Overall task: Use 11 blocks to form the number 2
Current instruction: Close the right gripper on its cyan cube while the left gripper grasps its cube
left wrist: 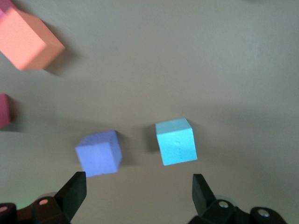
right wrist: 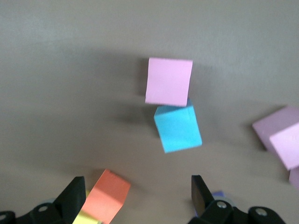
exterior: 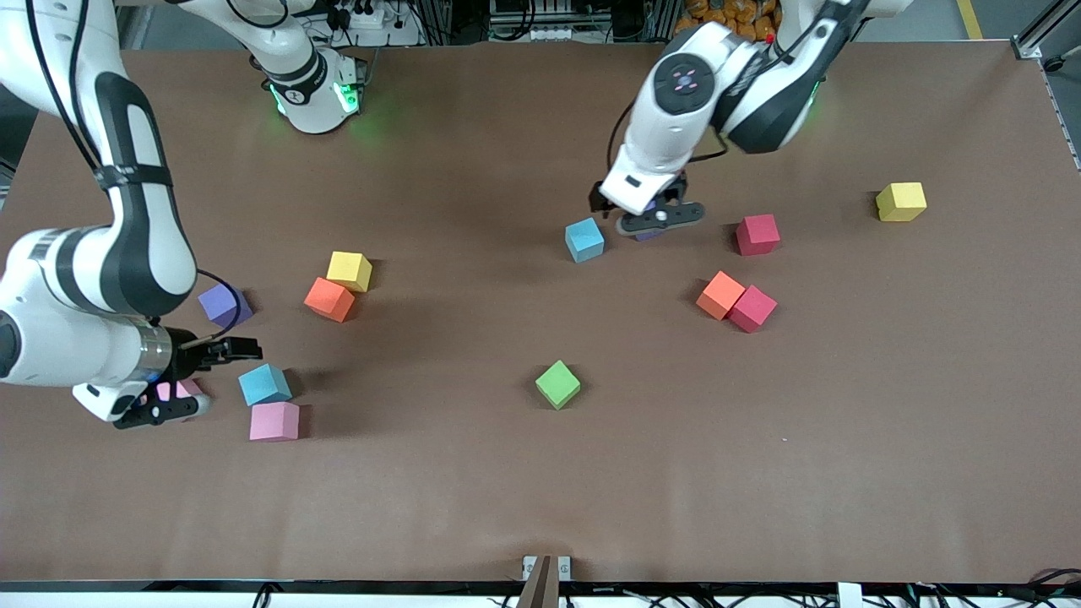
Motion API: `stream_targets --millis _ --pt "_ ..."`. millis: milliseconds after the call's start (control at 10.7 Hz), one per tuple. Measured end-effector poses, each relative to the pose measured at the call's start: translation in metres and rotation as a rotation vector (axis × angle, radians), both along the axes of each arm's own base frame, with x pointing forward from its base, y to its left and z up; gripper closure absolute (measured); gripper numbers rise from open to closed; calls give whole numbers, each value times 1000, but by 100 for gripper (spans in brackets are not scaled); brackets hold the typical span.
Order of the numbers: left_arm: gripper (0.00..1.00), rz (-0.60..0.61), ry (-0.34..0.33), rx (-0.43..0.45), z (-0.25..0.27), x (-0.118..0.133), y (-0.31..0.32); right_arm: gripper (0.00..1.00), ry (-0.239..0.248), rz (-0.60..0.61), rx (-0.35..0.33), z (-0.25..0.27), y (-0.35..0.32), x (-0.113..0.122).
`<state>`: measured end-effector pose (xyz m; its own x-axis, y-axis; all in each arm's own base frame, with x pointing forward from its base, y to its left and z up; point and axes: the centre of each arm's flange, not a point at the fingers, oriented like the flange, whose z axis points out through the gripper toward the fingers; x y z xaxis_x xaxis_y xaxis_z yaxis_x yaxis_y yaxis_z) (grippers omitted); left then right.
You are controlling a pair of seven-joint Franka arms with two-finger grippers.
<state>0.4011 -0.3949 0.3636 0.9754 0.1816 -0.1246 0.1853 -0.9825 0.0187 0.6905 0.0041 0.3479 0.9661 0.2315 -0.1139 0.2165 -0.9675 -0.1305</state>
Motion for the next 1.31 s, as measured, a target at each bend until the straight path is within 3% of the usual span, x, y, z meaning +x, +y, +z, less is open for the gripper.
stream_targets --millis 188,563,1032,1314 --pt "0 25 26 3 -33 -13 -22 0 -39 82 3 -34 -9 9" --pt "0 94 64 8 -86 -23 -40 0 -47 103 -4 -101 -27 1" --pt "0 110 72 -3 -125 -27 -49 0 -123 117 -24 -138 -29 -14" --pt "0 128 79 6 -139 -21 -42 1 -150 209 -22 -145 -28 -17"
